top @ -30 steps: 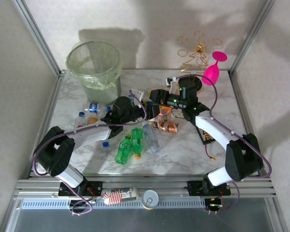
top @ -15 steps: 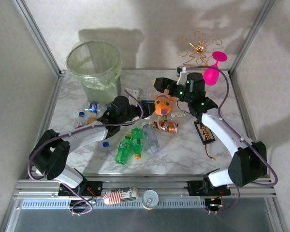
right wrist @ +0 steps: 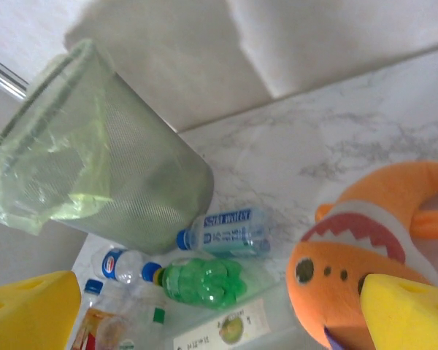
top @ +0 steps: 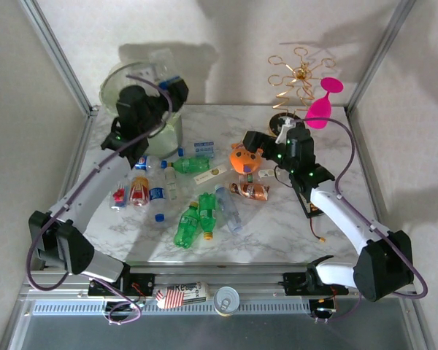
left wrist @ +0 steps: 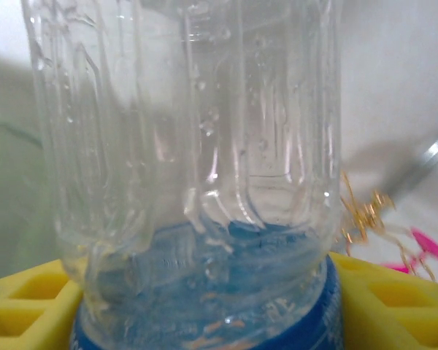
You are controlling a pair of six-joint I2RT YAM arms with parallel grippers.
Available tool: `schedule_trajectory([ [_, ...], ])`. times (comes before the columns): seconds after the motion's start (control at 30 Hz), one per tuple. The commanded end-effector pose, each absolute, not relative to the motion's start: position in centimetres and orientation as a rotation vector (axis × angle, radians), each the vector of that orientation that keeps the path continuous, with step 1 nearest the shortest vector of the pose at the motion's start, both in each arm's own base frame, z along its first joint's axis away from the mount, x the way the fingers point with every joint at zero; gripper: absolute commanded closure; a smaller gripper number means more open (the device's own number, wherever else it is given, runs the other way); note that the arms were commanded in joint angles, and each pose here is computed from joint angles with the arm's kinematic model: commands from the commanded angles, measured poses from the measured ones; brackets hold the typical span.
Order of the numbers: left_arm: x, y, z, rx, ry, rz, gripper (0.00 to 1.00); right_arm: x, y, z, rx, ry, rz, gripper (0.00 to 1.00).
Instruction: Put the plastic bottles in the bin
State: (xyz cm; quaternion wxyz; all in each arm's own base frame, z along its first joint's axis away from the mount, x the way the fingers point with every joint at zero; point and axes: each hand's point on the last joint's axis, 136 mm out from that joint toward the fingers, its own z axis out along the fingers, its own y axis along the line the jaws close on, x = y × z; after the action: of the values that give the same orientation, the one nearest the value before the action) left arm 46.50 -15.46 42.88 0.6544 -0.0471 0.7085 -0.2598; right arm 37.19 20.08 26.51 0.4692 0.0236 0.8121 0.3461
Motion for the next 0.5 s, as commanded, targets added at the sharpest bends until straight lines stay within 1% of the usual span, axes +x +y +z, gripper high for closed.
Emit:
schedule_trajectory([
  [0.0, 48.9, -12.5, 41.8, -0.15, 1.686, -0.433, 0.52, 36.9, 20.7, 26.2, 0.058, 1.979, 0.917, 0.01],
  [0.07, 50.3, -10.6, 42.5, -0.182, 1.688, -0.357, 0.53, 36.6, 20.7, 25.5, 0.057, 1.998, 0.92, 0.01],
  [0.17, 52.6, -8.1, 42.2, -0.229, 1.728, -0.247, 0.54, 36.2, 20.4, 24.8, 0.059, 2.022, 0.906, 0.01],
  [0.33, 55.8, -4.5, 39.6, -0.295, 1.818, -0.103, 0.54, 35.4, 19.4, 24.6, 0.071, 2.019, 0.862, 0.01],
  [0.47, 57.6, -3.1, 37.0, -0.321, 1.892, -0.055, 0.54, 35.1, 18.8, 24.5, 0.078, 2.019, 0.83, 0.01],
])
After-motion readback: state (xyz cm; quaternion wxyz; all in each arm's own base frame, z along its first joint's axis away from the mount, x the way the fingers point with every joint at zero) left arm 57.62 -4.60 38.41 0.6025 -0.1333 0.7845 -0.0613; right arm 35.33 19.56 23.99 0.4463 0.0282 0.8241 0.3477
